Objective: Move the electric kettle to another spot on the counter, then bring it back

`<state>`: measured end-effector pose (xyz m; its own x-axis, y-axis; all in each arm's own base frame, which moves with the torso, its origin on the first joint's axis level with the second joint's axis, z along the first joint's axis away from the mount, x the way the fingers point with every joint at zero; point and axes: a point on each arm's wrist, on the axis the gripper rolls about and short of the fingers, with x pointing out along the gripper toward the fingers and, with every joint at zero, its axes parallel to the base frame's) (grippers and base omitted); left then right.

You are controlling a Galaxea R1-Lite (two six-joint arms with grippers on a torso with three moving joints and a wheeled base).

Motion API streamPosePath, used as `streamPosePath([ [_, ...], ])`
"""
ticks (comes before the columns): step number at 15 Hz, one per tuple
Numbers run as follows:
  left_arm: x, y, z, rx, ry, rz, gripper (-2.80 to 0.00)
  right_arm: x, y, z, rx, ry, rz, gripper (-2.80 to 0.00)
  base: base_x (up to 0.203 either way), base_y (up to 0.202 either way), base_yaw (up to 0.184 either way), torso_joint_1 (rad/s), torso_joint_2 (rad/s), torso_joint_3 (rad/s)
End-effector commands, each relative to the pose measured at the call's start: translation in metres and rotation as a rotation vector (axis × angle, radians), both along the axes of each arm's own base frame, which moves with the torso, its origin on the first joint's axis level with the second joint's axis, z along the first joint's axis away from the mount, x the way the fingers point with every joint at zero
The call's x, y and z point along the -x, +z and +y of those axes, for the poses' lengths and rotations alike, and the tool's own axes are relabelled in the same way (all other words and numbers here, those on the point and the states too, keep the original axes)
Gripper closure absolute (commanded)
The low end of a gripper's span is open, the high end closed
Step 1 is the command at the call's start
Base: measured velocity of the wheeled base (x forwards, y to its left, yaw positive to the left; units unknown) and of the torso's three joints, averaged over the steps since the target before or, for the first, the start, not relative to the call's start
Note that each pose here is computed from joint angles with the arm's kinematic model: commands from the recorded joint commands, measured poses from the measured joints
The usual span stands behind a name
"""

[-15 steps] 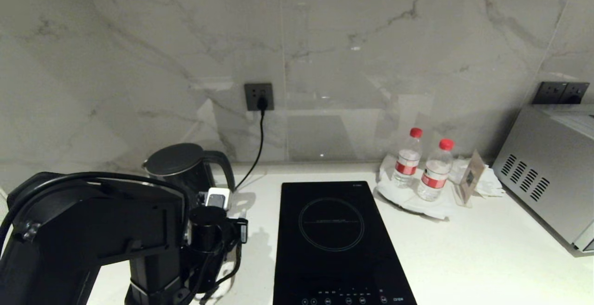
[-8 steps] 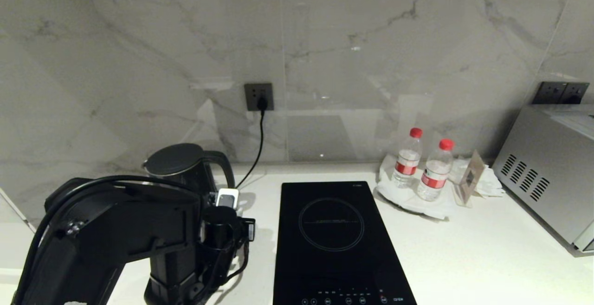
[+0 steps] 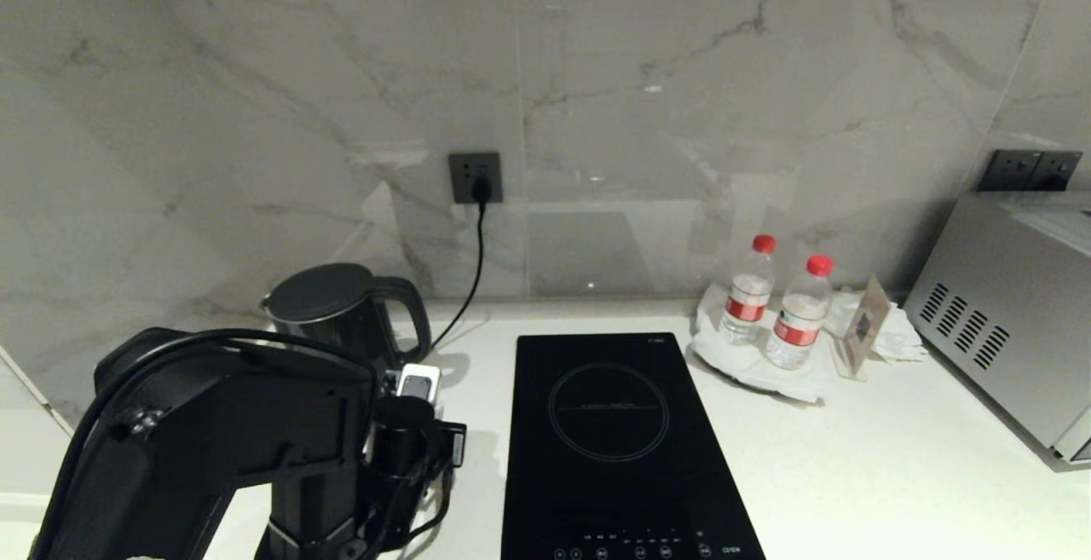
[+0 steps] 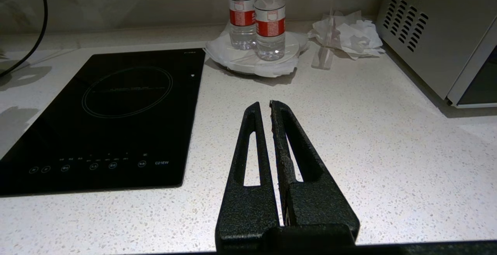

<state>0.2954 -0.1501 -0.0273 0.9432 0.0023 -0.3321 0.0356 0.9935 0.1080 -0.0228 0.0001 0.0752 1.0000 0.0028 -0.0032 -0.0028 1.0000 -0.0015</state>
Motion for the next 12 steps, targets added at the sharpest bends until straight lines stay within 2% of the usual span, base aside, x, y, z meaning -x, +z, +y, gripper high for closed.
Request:
streamPosePath([
  [1,0.027,0.025,0.014,0.009,-0.002,0.010,0.00,0.000,0.000,0.000,0.000,0.000,0.001,0.00,0.000,0.000,0.000,0.000,0.00,0.000],
  [5,0.073,0.094,0.032,0.117,-0.036,-0.118,0.00,0.000,0.000,0.000,0.000,0.000,0.001,0.00,0.000,0.000,0.000,0.000,0.00,0.000],
  [8,0.118,0.126,0.047,0.169,-0.072,-0.196,0.00,0.000,0.000,0.000,0.000,0.000,0.001,0.00,0.000,0.000,0.000,0.000,0.00,0.000],
  [12,0.152,0.159,0.071,0.205,0.069,-0.335,0.00,0.000,0.000,0.000,0.000,0.000,0.001,0.00,0.000,0.000,0.000,0.000,0.00,0.000],
])
